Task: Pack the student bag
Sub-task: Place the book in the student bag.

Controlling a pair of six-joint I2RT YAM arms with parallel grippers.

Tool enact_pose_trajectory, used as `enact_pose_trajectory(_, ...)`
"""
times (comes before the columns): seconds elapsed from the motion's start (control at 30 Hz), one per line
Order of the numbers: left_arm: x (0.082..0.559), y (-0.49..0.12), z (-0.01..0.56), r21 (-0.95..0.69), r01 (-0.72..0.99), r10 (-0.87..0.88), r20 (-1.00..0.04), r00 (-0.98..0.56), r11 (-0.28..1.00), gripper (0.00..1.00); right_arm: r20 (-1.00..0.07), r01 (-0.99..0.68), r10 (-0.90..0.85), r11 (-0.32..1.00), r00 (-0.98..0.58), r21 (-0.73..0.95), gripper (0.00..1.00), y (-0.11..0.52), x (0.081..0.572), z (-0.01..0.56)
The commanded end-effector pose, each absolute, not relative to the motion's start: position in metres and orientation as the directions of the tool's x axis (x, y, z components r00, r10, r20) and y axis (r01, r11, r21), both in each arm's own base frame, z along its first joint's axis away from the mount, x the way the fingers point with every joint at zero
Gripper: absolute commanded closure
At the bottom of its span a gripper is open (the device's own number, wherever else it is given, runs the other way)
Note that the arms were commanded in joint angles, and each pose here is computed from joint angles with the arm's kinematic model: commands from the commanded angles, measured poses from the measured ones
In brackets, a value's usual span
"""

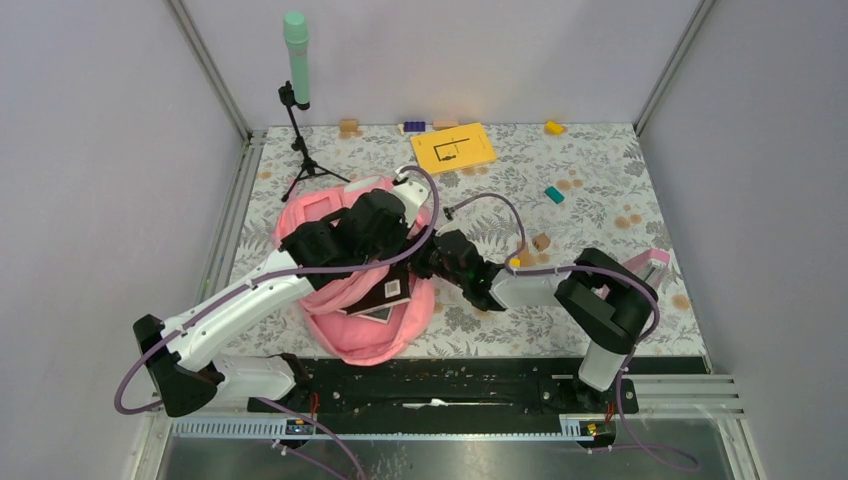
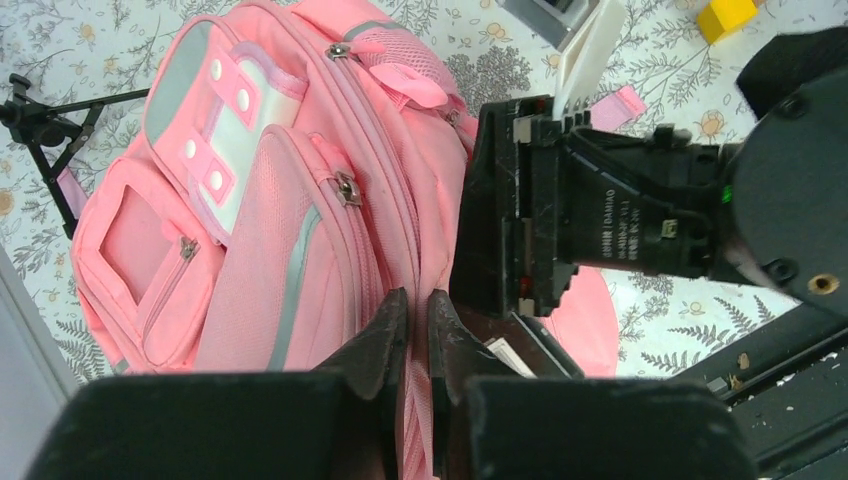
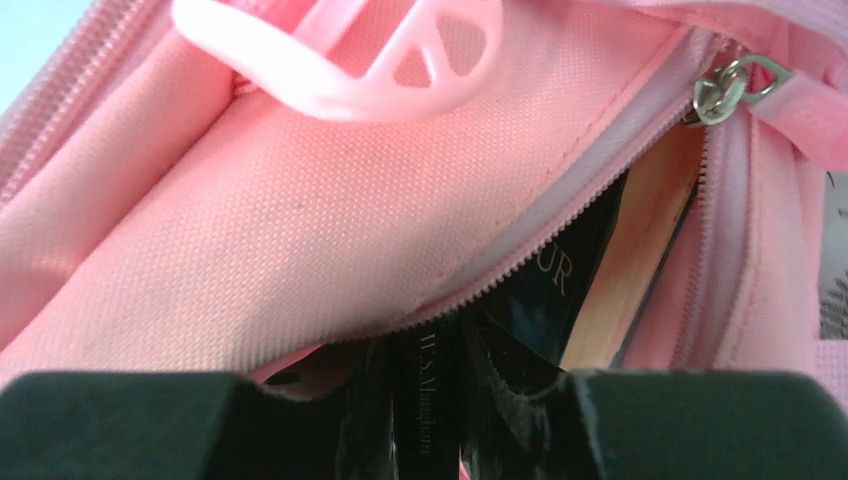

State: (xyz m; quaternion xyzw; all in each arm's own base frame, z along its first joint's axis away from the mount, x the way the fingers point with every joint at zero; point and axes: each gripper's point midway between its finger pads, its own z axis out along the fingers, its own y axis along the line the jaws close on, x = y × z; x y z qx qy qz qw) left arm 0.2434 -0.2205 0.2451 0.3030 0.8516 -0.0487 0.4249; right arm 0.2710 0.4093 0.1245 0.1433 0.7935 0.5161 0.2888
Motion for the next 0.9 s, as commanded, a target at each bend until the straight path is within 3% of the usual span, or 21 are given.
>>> enact_pose_trajectory(0.0, 0.258, -0.235, 0.293, 0.105, 0.552, 0.333, -0.883, -0.33, 0.827, 1.0, -0.428, -0.14, 0.637, 0.452, -0.641, 0.881, 1.0, 0.417, 0.318, 0.149)
enact_pose_trajectory(0.13, 0.257, -0.237, 0.287, 0.092, 0.564, 0.334, -0.878, -0.344, 0.821, 1.0, -0.435, -0.148, 0.633, 0.454, -0.641, 0.879, 1.0, 0.435, 0.326, 0.142)
enact_pose_trajectory(0.23, 0.257, -0.237, 0.287, 0.09, 0.563, 0.333, -0.877, -0.346, 0.821, 1.0, -0.508, -0.178, 0.611, 0.518, -0.606, 0.836, 0.98, 0.434, 0.324, 0.141)
enact_pose_trajectory(0.3, 0.258, -0.236, 0.287, 0.087, 0.561, 0.33, -0.878, -0.348, 0.823, 1.0, -0.559, -0.188, 0.586, 0.573, -0.587, 0.798, 0.85, 0.427, 0.323, 0.14)
enact_pose_trajectory(0.47, 0.26, -0.235, 0.287, 0.079, 0.558, 0.322, -0.879, -0.352, 0.826, 1.0, -0.658, -0.186, 0.497, 0.701, -0.565, 0.689, 0.41, 0.404, 0.319, 0.122)
enact_pose_trajectory(0.63, 0.263, -0.229, 0.288, 0.081, 0.54, 0.314, -0.881, -0.354, 0.838, 1.0, -0.778, -0.299, 0.353, 0.778, -0.52, 0.553, 0.09, 0.393, 0.311, 0.128)
enact_pose_trajectory(0.87, 0.266, -0.221, 0.291, 0.074, 0.519, 0.294, -0.887, -0.356, 0.852, 1.0, -0.878, -0.389, 0.173, 0.846, -0.446, 0.364, 0.02, 0.363, 0.299, 0.137)
